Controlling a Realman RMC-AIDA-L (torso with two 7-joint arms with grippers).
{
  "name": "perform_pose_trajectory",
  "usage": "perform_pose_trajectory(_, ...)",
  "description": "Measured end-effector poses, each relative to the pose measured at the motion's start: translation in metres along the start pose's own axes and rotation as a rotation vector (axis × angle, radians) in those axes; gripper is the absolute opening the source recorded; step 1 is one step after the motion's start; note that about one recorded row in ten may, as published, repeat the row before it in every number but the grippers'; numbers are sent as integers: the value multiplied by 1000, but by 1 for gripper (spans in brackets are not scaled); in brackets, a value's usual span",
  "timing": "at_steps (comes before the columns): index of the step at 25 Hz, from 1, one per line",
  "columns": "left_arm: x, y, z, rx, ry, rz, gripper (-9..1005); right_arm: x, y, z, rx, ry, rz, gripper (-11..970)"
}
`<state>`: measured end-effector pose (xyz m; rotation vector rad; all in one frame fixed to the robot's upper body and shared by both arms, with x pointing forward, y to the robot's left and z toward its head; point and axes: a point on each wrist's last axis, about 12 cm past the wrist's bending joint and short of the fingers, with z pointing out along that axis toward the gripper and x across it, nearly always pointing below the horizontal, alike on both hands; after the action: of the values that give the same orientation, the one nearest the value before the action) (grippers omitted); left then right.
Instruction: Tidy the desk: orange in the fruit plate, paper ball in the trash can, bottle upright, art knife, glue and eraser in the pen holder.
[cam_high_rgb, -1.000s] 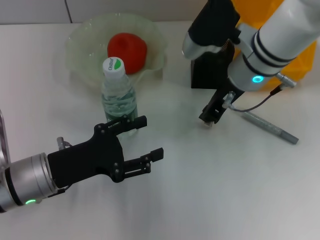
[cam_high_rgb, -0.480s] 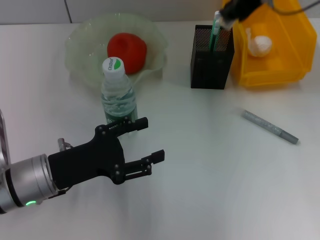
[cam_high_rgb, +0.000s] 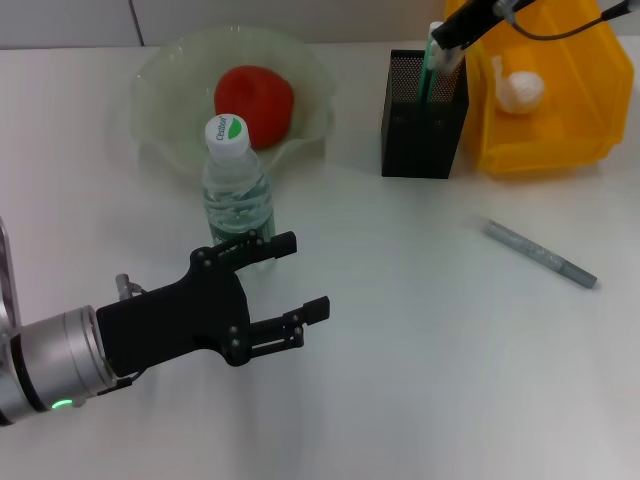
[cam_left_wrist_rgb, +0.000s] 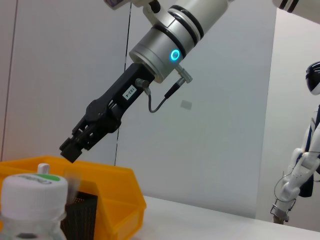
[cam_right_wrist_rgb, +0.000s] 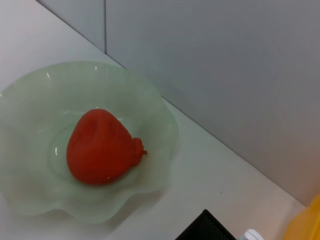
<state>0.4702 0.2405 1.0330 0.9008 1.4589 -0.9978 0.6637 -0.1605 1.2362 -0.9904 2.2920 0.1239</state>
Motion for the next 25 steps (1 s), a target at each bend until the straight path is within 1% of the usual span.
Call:
perform_pose_trajectory(6, 0, 0, 0, 2, 2, 3, 798, 0, 0, 0, 3, -10, -2, 212)
perform_pose_trajectory(9, 0, 0, 0, -1, 1, 3, 798, 0, 0, -3, 5, -18, -1, 375)
perform_pose_trajectory(10, 0, 0, 0, -2, 1, 3, 798, 2, -1, -10, 11, -27, -2, 430)
perform_pose_trajectory(12, 0, 0, 0, -3, 0, 2, 799, 2, -1, -14, 13, -29, -4, 452)
perform_pose_trajectory(14, 0, 0, -1, -3, 0, 2, 799, 5, 0, -27, 15, -29, -16, 474)
perform_pose_trajectory(15, 1, 0, -1, -3, 0, 2, 799, 12, 3, -38, 3, -3, -29, 485)
perform_pose_trajectory(16, 1, 0, -1, -3, 0, 2, 799, 12, 3, -38, 3, -3, -29, 496)
perform_pose_trajectory(19, 1, -1, -1, -5, 0, 1, 799, 31, 11, -52, -35, 68, -52, 508)
perform_pose_trajectory(20, 1, -1, -2, -7, -1, 1, 799, 45, 16, -53, -68, 118, -58, 508)
perform_pose_trajectory(21, 1, -1, -2, -7, -1, 1, 799, 45, 16, -53, -68, 118, -58, 507)
perform_pose_trajectory(22, 1, 0, -1, -7, -1, 2, 798, 54, 18, -50, -84, 145, -56, 506)
perform_pose_trajectory(23, 0, 0, -1, -6, -2, 3, 798, 68, 21, -44, -105, 194, -48, 506)
perform_pose_trajectory(24, 0, 0, -1, -6, -2, 3, 798, 68, 21, -44, -105, 194, -48, 505)
perform_pose_trajectory(25, 0, 1, -1, -5, -3, 6, 798, 82, 22, -36, -121, 228, -40, 504)
